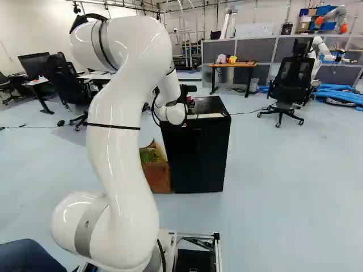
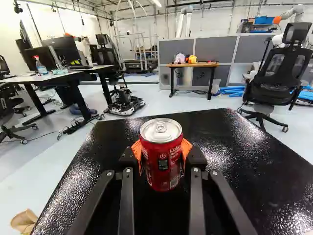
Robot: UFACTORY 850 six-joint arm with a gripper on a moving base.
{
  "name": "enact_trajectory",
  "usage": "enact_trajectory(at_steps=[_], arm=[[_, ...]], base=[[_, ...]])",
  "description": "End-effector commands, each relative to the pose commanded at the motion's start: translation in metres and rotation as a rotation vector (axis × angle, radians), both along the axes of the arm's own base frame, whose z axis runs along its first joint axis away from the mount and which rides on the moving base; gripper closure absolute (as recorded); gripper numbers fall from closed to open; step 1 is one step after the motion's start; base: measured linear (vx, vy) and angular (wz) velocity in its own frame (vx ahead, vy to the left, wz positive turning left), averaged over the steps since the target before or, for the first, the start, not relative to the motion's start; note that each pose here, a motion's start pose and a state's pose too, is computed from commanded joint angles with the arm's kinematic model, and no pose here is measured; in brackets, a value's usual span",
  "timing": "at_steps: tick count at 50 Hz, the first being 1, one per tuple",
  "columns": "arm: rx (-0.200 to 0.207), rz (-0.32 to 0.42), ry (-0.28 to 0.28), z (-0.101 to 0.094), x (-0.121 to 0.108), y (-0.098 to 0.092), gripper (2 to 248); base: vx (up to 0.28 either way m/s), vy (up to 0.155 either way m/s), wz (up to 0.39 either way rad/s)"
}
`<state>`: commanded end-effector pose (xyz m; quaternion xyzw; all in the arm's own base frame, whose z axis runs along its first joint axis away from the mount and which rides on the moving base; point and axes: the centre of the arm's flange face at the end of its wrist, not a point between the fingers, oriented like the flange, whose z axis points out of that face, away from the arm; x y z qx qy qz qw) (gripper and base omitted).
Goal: Grab a drink from the fridge
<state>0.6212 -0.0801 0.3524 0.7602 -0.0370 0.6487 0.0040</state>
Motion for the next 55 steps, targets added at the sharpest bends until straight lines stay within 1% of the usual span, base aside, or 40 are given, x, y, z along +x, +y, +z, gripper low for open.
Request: enact_trajectory(at_steps=[36,55], arm=[[-0.009,0.000,-0.064,0.041,-0.001,0.000,152],[-0.009,0.001,-0.061,0.042,-0.004,0.002,152]], base=[[0.000,0.000,0.000],[0.000,0.000,0.000]])
